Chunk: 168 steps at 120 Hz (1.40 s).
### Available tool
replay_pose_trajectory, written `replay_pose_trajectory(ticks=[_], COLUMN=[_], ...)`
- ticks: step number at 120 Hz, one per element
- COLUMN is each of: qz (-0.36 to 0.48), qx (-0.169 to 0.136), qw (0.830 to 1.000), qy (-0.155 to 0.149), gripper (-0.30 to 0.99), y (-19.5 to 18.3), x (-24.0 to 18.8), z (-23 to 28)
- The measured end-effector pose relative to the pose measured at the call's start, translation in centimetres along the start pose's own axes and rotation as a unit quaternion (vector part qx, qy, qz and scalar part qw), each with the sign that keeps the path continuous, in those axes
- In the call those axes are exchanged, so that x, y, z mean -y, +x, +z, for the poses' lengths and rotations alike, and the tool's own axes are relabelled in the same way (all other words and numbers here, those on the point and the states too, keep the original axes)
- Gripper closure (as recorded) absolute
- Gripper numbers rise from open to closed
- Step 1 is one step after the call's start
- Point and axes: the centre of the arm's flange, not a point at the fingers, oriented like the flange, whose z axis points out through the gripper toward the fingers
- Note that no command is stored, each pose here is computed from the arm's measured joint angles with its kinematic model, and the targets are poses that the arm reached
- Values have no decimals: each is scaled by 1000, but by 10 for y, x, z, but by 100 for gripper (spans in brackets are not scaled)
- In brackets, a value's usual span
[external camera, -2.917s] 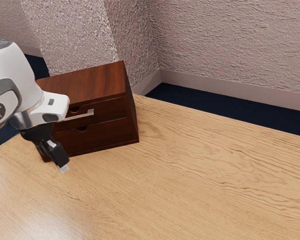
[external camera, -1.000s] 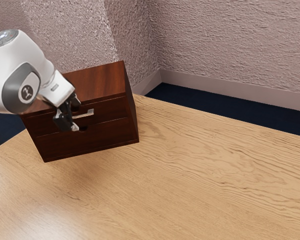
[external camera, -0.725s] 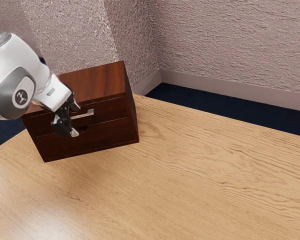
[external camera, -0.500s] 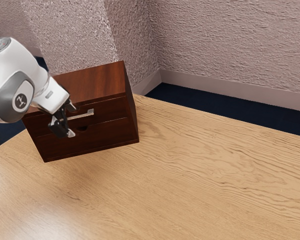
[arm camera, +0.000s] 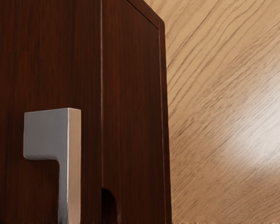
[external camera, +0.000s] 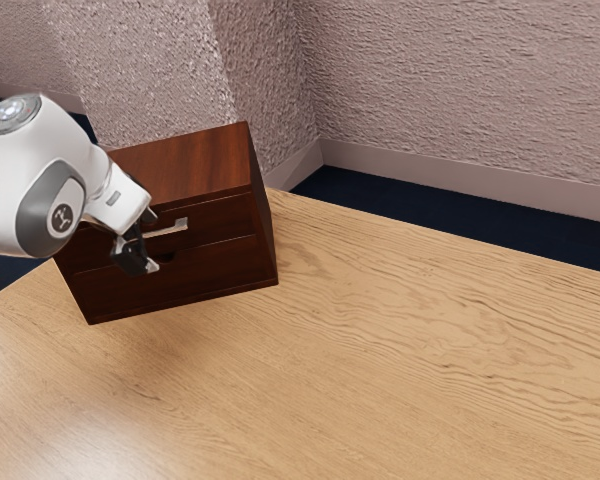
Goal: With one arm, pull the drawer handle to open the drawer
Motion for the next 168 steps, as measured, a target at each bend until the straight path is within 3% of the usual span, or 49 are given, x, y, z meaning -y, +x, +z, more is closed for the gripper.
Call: replay_pose_trajectory(ticks=[73, 145, 168], qz=[-14, -20, -21], qx=[2, -8, -8], qw=[1000, 1000, 1000], qy=[-2, 23, 19], gripper=[0, 0, 0], y=[-3, -1, 1], x=[-11, -8, -15], z=[11, 13, 22])
